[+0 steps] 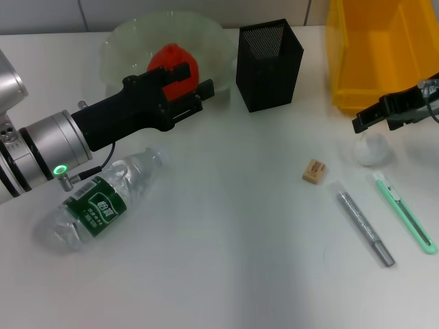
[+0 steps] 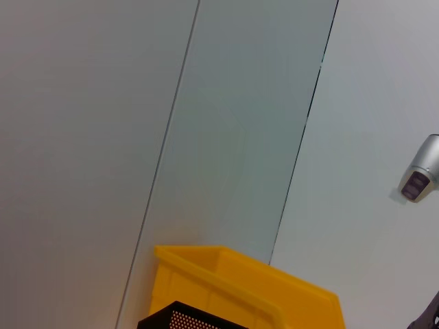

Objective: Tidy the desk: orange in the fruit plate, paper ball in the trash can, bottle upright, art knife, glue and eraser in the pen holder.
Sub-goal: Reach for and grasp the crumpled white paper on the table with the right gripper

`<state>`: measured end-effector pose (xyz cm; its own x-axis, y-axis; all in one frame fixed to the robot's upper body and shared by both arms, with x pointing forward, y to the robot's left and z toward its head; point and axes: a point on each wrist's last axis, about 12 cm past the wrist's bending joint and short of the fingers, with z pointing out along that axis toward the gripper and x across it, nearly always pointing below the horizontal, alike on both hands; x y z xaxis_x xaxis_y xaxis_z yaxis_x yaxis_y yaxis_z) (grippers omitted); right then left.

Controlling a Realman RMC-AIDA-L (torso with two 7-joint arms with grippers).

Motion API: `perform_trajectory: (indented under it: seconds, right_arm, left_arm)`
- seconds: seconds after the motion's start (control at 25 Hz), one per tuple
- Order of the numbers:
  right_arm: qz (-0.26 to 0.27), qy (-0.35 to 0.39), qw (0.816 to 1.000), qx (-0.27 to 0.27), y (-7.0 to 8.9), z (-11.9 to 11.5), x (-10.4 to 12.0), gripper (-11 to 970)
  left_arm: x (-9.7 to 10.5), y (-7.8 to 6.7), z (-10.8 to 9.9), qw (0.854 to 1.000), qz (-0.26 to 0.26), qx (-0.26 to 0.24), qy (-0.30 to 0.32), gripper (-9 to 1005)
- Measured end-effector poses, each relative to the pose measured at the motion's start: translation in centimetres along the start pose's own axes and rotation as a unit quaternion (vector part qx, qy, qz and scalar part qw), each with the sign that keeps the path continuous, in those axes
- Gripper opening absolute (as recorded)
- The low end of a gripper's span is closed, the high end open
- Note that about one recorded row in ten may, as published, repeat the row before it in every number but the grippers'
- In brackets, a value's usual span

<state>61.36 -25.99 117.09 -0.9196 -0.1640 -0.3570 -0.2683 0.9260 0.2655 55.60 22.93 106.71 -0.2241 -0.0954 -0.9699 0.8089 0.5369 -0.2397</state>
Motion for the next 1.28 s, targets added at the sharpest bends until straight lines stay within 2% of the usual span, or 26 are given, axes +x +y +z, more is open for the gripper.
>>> perform_trajectory:
  seconds: [0.44, 0.76, 1.28]
  right_arm:
    - [0.007, 0.038, 0.999, 0.026, -0.2, 0.3, 0.2, 724]
    - [0.000, 0.053, 0.997, 0.054, -0.2, 1.2, -0.4, 723]
    - [-0.034, 0.074, 0.995, 0.061, 0.9, 3.2, -1.1, 722]
  left_arm:
    - [-0.1, 0.2, 0.3, 1.000, 0.002, -0.003, 0.002, 625]
    - [0.1, 0.2, 0.3, 1.000, -0.001, -0.008, 0.006, 625]
    - [0.2, 0.2, 0.2, 1.000, -0.007, -0.013, 0.004, 626]
